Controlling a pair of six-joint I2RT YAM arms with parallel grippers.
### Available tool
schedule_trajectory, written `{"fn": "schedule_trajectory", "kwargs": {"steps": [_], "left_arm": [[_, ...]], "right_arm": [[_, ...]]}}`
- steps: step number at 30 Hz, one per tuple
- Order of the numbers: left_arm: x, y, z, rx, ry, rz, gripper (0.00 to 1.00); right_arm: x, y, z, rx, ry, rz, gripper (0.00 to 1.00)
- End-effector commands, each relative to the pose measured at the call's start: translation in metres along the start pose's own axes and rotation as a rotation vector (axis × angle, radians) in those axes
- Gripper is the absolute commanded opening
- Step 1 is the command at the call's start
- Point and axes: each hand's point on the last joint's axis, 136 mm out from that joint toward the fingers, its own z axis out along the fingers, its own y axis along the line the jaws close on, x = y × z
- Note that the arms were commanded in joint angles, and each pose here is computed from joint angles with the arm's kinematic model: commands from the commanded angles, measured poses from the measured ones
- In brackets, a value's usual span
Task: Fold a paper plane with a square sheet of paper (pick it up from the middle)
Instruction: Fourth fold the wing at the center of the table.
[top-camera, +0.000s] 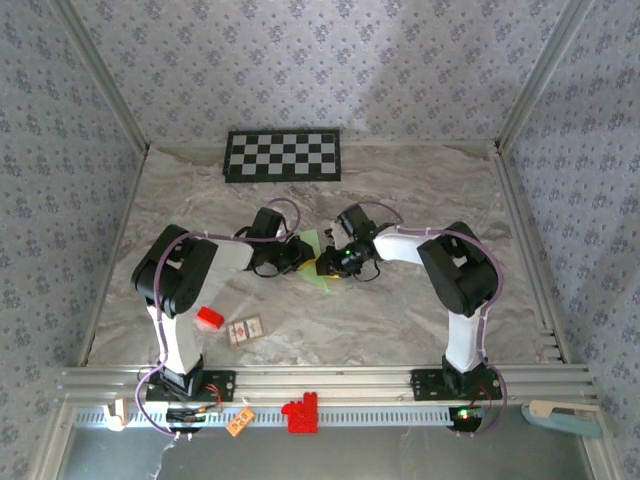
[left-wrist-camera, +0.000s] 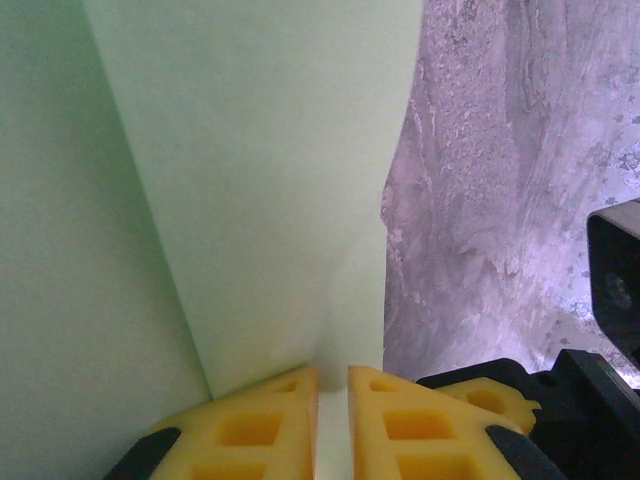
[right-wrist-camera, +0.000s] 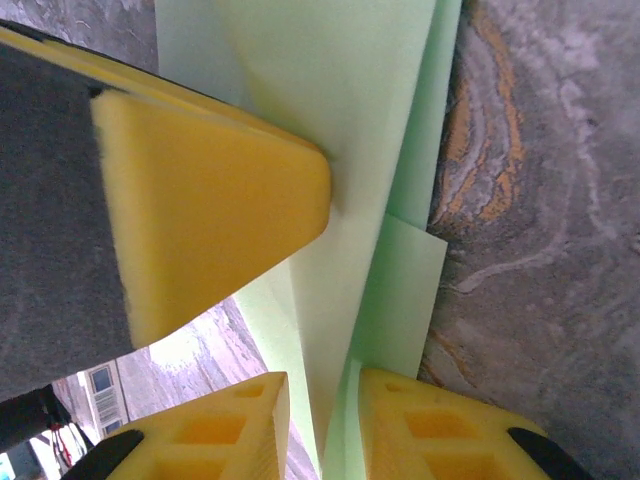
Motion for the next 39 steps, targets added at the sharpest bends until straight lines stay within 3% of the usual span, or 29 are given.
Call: {"fn": "schedule_trajectory", "kwargs": {"steps": [1, 16, 23, 39], "left_arm": [[0.003, 0.007, 0.005, -0.027, 0.016, -0.017, 0.16], [-0.004, -0.014, -0.007, 0.024, -0.01, 0.001, 0.16], [-0.006, -0.023, -0.011, 0.062, -0.014, 0.024, 0.17], [-0.002, 0.003, 0.002, -0.013, 0.02, -0.028, 0.16]], "right_arm": [[0.003, -0.01, 0.006, 0.063, 0.023, -0.017, 0.26], [0.006, -0.009, 0.01, 0.003, 0.031, -0.009, 0.12], [0.007, -0.01, 0.008, -0.086, 0.035, 0.043, 0.11], [0.012, -0.019, 0.008, -0.083, 0.048, 0.089, 0.11]]}}
